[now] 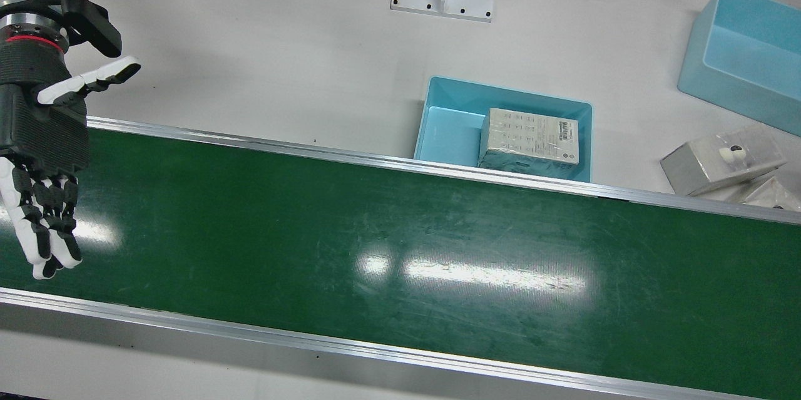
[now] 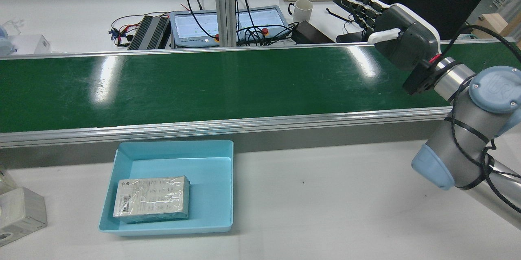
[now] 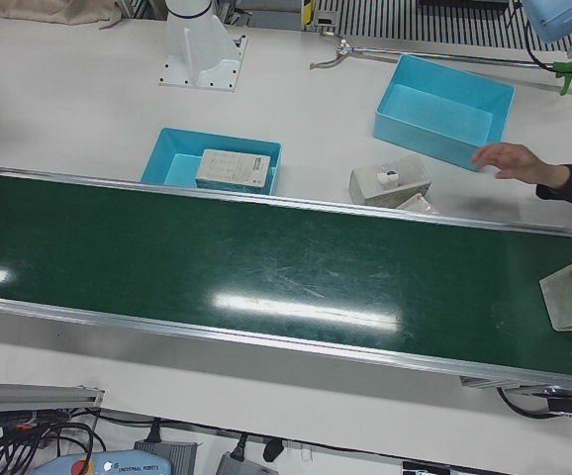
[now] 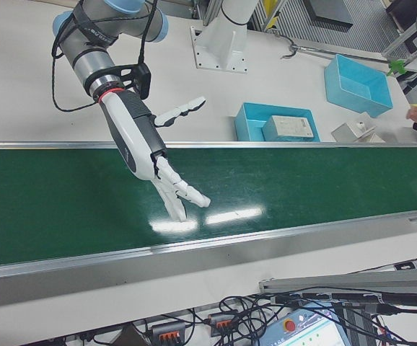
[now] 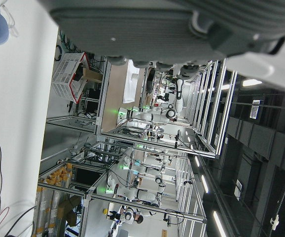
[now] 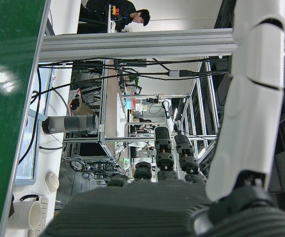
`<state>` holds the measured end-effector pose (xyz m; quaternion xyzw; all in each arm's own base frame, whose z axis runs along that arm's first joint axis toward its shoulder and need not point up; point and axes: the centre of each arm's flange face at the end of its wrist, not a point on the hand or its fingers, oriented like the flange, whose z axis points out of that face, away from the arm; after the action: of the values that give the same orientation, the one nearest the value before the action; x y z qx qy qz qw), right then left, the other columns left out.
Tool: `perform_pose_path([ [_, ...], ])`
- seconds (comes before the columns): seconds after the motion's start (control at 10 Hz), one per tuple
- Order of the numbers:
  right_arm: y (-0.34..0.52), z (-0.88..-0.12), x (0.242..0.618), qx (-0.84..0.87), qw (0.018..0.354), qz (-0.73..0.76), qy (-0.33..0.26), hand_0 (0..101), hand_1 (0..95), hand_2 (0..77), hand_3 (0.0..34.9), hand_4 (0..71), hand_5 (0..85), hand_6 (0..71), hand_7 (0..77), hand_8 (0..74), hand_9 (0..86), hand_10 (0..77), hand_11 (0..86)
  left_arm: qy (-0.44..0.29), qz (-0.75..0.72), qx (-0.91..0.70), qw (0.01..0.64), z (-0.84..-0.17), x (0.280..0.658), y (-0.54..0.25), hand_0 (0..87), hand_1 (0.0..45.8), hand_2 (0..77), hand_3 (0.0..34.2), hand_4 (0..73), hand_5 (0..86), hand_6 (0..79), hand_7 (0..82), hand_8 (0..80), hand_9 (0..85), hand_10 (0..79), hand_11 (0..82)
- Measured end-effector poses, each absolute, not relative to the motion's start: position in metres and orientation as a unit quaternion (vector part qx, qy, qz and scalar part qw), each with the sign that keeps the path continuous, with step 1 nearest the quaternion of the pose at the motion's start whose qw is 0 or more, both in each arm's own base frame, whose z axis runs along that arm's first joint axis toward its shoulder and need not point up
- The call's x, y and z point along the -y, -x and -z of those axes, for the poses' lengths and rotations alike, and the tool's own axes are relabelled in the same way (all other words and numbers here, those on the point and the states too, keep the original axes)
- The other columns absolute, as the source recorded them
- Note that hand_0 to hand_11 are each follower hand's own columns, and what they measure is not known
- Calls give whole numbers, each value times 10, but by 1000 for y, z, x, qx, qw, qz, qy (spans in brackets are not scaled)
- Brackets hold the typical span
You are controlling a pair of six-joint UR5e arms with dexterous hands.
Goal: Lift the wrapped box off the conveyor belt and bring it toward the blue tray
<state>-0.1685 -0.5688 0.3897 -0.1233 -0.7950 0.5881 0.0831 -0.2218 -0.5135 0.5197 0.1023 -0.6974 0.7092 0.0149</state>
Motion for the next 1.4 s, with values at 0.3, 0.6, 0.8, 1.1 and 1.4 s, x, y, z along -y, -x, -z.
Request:
perform_pose_path([
  [0.3, 178, -396, 572, 790, 88, -593, 126, 464, 104, 49, 0, 82, 44, 38, 93, 16, 16, 0, 11, -102, -709, 697, 15, -520, 514, 222, 0, 0, 11, 0, 0, 11, 5, 5, 5, 5, 5, 5],
  [0.6, 192, -390, 580, 791, 92, -591, 130, 462, 104, 60, 0, 104, 71, 54, 136, 33, 16, 0, 11, -102, -709, 697, 15, -520, 514, 222, 0, 0, 11, 0, 0, 11, 5, 5, 5, 5, 5, 5],
  [0.8, 205, -373, 593, 795, 91, -584, 135, 467, 147, 98, 0, 158, 93, 104, 224, 33, 60, 0, 11, -102, -709, 697, 15, -520, 514, 222, 0, 0, 5, 0, 0, 11, 5, 5, 5, 5, 5, 5],
  [1.1, 223, -349, 607, 801, 90, -574, 144, 475, 131, 109, 0, 169, 109, 125, 267, 49, 87, 0, 11, -102, -709, 697, 15, -520, 514, 222, 0, 0, 11, 0, 0, 11, 5, 5, 5, 5, 5, 5],
  [1.4, 230, -349, 607, 800, 92, -574, 147, 471, 115, 114, 0, 180, 120, 136, 284, 65, 114, 11, 27, -102, -709, 697, 15, -520, 514, 222, 0, 0, 5, 0, 0, 11, 5, 5, 5, 5, 0, 5],
])
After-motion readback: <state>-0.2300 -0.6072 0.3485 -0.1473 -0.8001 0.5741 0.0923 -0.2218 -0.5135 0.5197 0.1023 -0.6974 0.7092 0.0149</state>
